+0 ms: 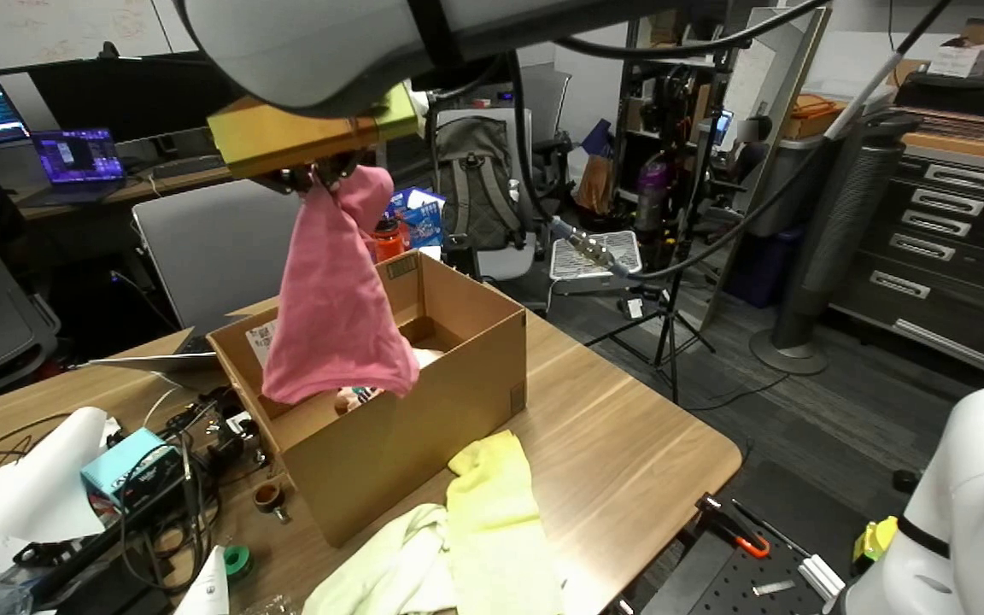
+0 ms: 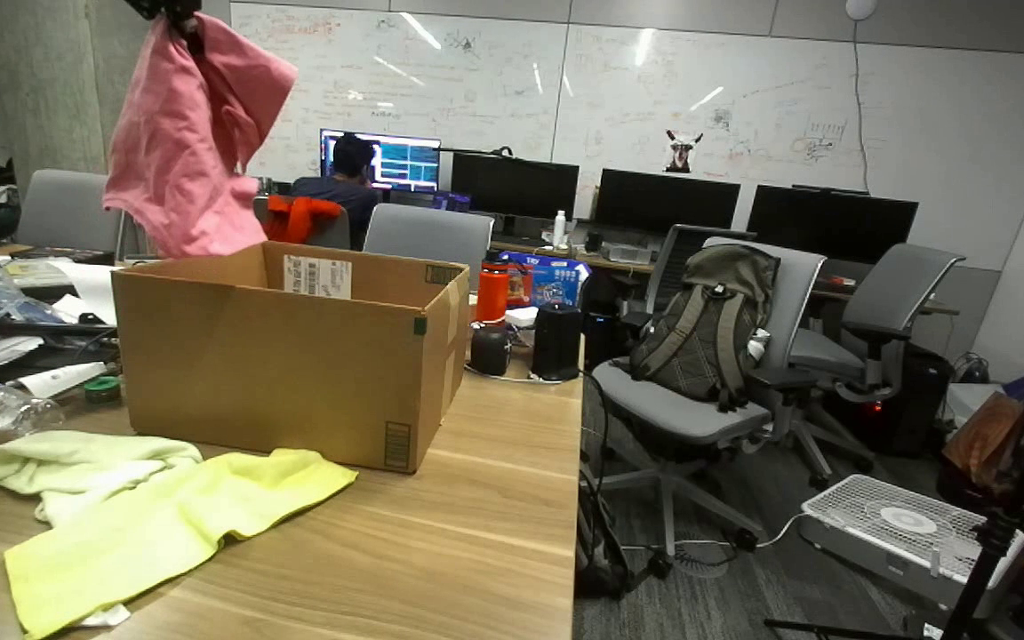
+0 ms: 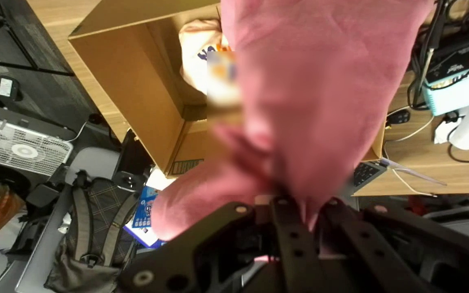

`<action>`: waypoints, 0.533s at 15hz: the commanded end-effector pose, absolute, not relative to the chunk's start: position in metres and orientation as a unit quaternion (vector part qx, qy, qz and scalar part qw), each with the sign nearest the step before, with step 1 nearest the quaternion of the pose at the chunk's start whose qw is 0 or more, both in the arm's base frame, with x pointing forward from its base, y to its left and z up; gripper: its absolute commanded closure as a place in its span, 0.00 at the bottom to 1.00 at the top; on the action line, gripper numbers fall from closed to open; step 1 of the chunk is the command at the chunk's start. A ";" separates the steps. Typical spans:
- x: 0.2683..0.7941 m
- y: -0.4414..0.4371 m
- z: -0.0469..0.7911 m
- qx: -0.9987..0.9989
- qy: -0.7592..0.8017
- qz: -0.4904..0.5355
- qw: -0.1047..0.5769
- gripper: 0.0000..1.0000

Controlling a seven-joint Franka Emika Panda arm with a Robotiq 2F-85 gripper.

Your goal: Pick the cloths on the table and put them in the box

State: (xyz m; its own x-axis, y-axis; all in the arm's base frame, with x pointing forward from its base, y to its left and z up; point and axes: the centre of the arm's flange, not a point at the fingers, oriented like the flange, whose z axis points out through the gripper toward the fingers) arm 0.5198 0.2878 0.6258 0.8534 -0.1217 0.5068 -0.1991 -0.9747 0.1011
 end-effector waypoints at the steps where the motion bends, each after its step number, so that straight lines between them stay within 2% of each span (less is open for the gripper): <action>1: 0.553 0.294 0.661 0.953 -0.103 0.272 0.082 0.98; 8: 0.599 0.283 0.640 0.957 -0.124 0.244 0.096 0.98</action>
State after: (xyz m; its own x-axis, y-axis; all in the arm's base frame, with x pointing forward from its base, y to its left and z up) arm 0.5676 0.2806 0.6336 0.8496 -0.1669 0.5003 -0.2558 -0.9600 0.1142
